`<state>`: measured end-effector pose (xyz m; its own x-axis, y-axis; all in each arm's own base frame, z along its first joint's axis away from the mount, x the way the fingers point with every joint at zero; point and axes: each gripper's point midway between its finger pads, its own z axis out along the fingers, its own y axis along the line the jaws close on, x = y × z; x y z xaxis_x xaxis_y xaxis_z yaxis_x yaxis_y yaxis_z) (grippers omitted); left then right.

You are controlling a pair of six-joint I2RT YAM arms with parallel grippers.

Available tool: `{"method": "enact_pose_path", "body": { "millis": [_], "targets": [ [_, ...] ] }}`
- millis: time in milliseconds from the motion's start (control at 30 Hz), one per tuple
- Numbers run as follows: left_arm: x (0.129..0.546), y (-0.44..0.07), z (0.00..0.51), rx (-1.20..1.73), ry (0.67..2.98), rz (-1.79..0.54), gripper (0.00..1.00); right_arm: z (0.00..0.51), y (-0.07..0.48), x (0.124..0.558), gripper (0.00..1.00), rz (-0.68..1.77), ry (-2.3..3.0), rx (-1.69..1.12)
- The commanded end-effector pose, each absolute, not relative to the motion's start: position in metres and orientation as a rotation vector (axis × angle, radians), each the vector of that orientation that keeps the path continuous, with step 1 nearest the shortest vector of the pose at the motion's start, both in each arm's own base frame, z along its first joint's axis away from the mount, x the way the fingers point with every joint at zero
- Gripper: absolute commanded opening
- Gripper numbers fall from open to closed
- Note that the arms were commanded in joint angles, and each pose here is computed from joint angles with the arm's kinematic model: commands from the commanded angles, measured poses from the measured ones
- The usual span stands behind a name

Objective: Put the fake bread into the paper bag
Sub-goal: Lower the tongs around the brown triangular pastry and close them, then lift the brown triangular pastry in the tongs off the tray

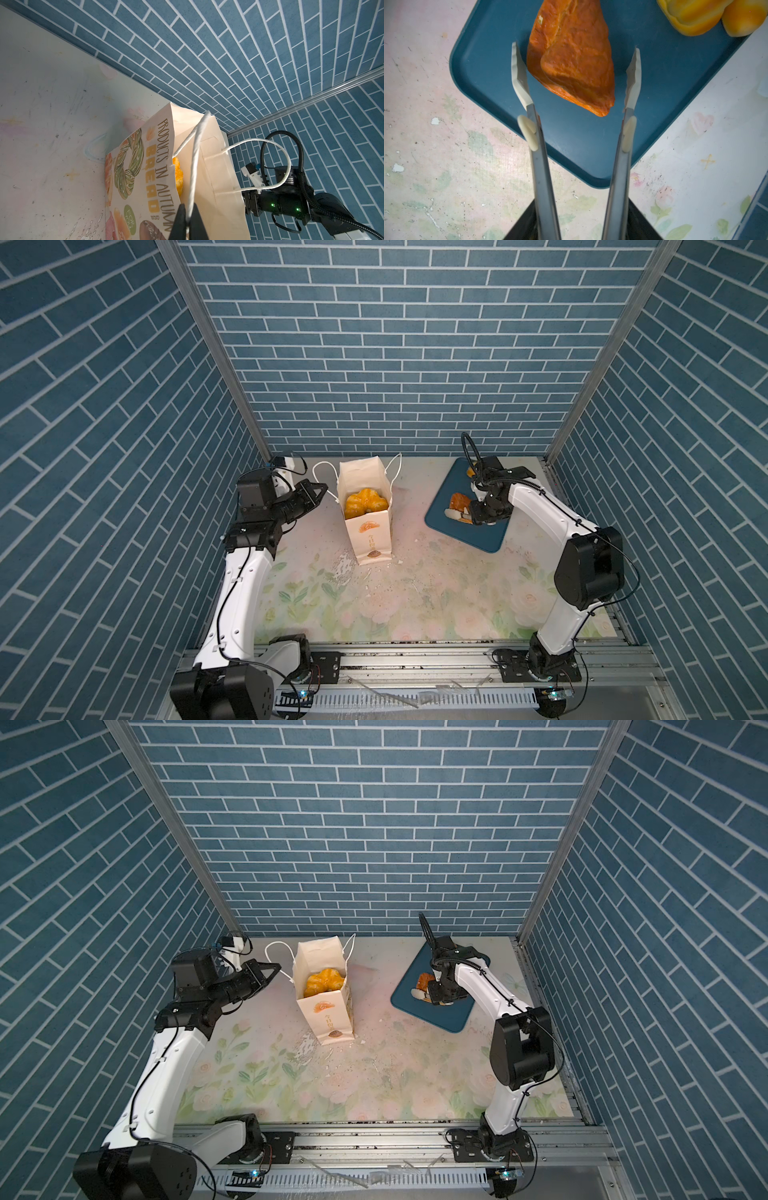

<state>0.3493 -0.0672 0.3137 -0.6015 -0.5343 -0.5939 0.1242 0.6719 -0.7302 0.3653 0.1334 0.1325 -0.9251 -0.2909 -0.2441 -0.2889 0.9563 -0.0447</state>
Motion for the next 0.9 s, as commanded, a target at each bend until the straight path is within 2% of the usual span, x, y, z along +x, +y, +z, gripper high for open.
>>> {"method": "enact_pose_path", "body": {
  "millis": [0, 467, 867],
  "targets": [
    [0.351, -0.065, 0.316, -0.309, 2.008, -0.948, 0.08, 0.134, 0.138, 0.370, 0.57, 0.016, 2.850, -0.484],
    [0.353, -0.066, 0.314, -0.309, 2.008, -0.956, 0.08, 0.144, 0.136, 0.366, 0.40, 0.031, 2.835, -0.410],
    [0.350, -0.067, 0.314, -0.300, 2.006, -0.965, 0.08, 0.167, 0.132, 0.362, 0.33, 0.040, 2.778, -0.344]
  ]
}}
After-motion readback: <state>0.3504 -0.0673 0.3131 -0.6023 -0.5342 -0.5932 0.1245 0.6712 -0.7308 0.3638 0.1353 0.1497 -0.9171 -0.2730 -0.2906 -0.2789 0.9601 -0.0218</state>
